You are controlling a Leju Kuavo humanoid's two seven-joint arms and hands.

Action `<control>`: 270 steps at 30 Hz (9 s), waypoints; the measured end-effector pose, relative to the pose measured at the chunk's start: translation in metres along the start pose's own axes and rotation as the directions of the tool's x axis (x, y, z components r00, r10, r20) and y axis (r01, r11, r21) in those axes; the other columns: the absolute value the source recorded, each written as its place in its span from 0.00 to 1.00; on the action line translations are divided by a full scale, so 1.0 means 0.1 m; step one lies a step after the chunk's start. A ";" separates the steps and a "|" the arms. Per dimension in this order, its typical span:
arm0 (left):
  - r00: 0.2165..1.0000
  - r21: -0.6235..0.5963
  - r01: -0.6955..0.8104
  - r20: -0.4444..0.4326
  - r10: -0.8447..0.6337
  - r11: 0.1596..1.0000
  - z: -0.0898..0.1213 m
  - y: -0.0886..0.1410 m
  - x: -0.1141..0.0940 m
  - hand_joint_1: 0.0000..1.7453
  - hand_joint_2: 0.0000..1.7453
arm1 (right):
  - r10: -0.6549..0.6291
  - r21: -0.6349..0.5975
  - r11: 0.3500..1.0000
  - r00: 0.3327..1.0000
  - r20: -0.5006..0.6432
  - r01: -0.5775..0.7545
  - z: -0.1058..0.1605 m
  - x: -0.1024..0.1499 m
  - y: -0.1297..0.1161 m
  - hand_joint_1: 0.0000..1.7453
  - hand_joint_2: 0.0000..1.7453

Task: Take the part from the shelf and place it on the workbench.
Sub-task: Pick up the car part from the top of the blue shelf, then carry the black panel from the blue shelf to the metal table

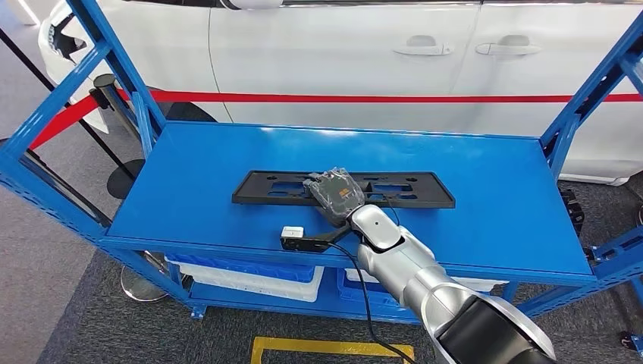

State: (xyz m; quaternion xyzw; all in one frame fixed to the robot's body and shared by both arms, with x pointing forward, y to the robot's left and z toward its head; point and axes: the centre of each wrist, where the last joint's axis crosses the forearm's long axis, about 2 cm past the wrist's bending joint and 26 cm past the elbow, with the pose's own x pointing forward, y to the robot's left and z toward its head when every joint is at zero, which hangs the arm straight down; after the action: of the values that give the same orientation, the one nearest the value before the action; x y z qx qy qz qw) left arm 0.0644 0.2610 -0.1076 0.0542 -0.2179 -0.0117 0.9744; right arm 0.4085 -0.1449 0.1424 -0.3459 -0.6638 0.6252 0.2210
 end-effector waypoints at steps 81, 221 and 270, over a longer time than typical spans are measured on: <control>0.998 0.029 -0.057 0.042 0.056 0.998 0.02 -0.05 -0.02 0.00 1.00 | -0.377 -0.071 0.926 0.917 -0.130 0.371 0.09 -0.19 0.05 1.00 1.00; 0.985 0.028 -0.173 0.015 0.172 0.985 0.04 -0.13 -0.05 0.00 1.00 | -0.572 0.073 -0.297 -0.238 0.785 0.952 1.02 0.62 -1.18 1.00 1.00; 0.981 0.043 -0.196 0.021 0.195 0.980 0.03 -0.10 -0.05 0.00 1.00 | -0.567 0.036 -0.308 -0.214 0.795 0.951 1.06 0.60 -1.14 1.00 1.00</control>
State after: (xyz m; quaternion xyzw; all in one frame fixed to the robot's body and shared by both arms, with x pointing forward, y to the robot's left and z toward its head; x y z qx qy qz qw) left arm 0.0582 0.2514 -0.1079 0.0541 -0.2303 0.0883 0.9676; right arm 0.2711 -0.1703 0.2336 0.3982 -0.8768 0.0270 0.2681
